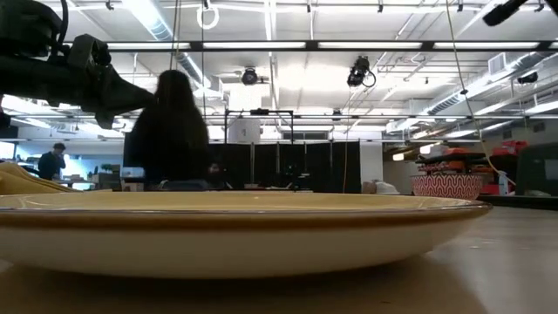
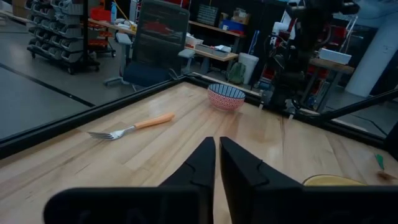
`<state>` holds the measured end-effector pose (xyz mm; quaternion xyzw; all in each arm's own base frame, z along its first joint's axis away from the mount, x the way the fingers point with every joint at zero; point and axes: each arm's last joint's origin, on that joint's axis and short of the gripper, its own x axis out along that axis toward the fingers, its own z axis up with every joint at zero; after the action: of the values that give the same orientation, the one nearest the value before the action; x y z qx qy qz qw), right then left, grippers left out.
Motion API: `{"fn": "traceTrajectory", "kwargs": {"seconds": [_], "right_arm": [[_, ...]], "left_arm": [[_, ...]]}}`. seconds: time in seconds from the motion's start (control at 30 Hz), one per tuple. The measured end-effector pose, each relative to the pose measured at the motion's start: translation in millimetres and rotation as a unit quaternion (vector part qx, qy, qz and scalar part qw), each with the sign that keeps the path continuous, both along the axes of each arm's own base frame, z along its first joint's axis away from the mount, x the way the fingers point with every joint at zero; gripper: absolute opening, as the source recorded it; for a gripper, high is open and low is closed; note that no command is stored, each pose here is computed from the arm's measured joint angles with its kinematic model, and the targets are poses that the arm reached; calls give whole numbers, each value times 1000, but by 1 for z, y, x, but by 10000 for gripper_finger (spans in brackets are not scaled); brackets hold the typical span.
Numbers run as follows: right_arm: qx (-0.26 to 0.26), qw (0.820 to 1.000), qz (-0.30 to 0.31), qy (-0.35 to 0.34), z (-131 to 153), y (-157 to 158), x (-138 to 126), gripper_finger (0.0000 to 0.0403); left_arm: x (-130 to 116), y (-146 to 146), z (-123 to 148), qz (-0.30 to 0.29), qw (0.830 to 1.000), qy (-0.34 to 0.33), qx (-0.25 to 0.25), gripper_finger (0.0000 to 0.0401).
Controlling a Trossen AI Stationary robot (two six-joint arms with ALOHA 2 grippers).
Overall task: Set table place
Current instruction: Move the yellow plate to the middle of the table
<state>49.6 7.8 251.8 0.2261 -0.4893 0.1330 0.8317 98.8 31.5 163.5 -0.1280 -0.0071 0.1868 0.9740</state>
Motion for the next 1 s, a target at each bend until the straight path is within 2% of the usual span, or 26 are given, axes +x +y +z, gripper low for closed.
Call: {"fn": "traceTrajectory", "kwargs": {"seconds": [0.1, 0.23, 0.33, 0.53, 0.6, 0.73, 0.83, 0.9, 1.0], "right_arm": [[0, 1000, -4, -13, 1, 0, -2, 45], [-6, 1000, -15, -10, 1, 0, -2, 45], [15, 1000, -20, -9, 4, -2, -3, 45], [50, 997, -54, -8, 25, -5, -5, 45], [48, 997, -56, 2, 37, -5, -4, 45], [33, 997, -64, 40, 76, -4, 1, 45], [6, 990, -74, 117, 113, -2, 10, 45], [-19, 976, -76, 201, 136, 0, 20, 45], [-53, 932, -69, 352, 161, 6, 46, 45]], "left_arm": [[0, 0, 0, 0, 1000, 4, 9, 36], [0, 0, 0, 1, 995, 39, 97, 34], [0, 0, 0, 0, 989, 54, 135, 30], [0, 0, 0, 0, 989, 52, 135, 32], [0, 0, 1, 1, 992, 43, 118, 35], [0, 0, 3, 4, 1000, -12, 17, 39], [0, 0, 6, 4, 998, -52, -41, 36], [0, 0, 8, 4, 996, -71, -62, 33], [0, 0, 12, 1, 990, -101, -96, 28]]}}
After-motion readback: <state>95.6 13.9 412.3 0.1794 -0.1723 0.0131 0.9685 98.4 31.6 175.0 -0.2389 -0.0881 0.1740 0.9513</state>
